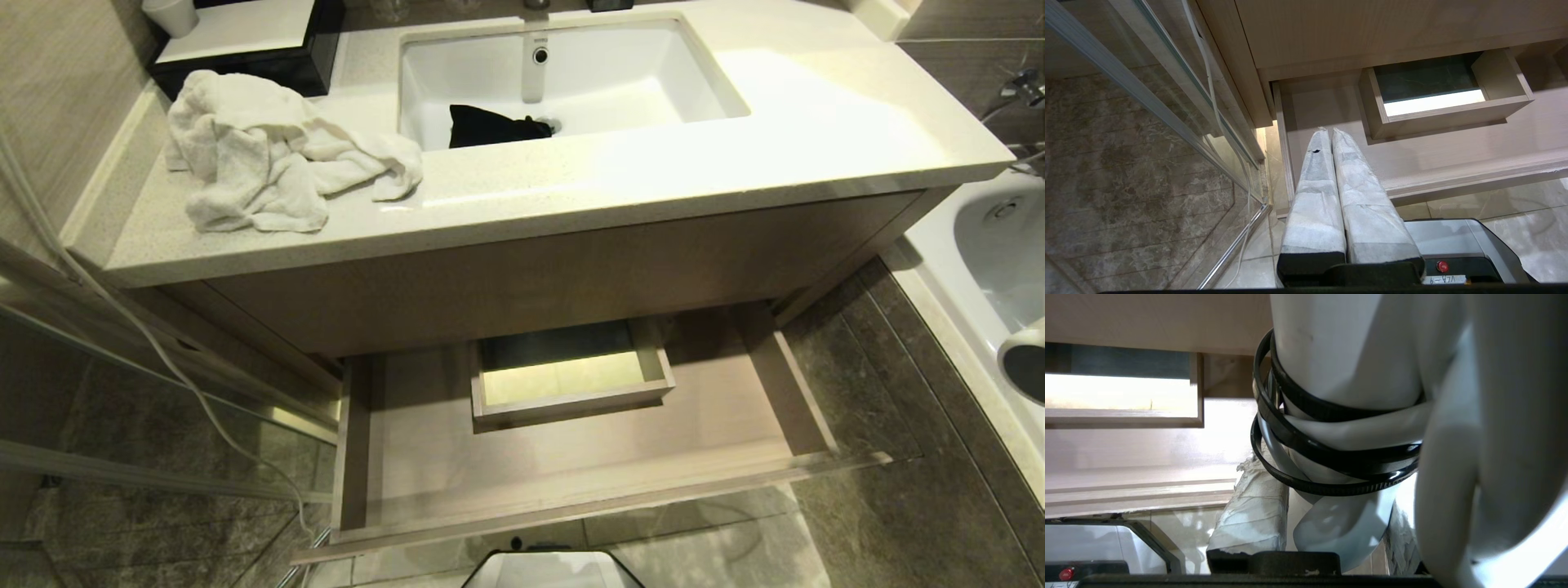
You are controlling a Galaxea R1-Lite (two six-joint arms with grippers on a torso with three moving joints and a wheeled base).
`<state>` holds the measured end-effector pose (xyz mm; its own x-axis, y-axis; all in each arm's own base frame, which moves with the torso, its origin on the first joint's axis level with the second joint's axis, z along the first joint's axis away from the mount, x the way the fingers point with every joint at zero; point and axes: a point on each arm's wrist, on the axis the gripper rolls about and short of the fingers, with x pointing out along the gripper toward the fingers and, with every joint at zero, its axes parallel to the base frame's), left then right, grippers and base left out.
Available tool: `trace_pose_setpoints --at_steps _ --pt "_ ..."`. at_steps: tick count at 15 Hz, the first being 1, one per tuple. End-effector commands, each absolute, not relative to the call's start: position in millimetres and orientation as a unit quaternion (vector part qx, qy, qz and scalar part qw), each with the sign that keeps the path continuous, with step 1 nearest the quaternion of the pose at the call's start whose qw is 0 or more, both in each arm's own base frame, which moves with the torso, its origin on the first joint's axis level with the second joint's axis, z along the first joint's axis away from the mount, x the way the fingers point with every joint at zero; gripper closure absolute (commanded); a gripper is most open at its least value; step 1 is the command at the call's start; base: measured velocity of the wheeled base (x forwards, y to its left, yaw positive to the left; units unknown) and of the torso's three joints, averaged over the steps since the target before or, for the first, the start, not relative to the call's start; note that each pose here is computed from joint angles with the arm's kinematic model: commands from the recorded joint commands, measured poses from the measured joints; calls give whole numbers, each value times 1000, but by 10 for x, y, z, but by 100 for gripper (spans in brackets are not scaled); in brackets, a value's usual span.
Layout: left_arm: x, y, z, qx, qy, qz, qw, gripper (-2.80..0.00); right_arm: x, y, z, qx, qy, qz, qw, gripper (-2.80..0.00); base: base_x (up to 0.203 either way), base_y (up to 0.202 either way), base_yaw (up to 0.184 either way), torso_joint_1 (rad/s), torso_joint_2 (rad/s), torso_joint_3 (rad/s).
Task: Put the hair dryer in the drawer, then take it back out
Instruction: Place it on the countertop
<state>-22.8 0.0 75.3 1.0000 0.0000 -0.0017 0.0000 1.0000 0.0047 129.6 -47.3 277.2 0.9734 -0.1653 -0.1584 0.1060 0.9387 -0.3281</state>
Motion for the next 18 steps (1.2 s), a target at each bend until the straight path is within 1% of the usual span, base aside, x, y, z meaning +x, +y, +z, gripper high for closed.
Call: trace_pose_setpoints --at_steps 1,10,13,18 --pt "-227 0 749 2 2 0 1000 0 1272 -464 2777 -163 90 -69 980 0 0 0 0 0 0 0" --pt "-227 0 749 2 2 0 1000 0 1234 -446 2776 -168 89 -67 979 0 0 0 0 2 0 5" --pt "-227 0 749 2 2 0 1000 0 1239 -447 2761 -169 92 -66 979 0 0 0 0 185 13 204" --pt "-227 0 749 2 2 0 1000 0 1253 -455 2751 -177 91 -65 978 0 0 0 0 283 -4 265"
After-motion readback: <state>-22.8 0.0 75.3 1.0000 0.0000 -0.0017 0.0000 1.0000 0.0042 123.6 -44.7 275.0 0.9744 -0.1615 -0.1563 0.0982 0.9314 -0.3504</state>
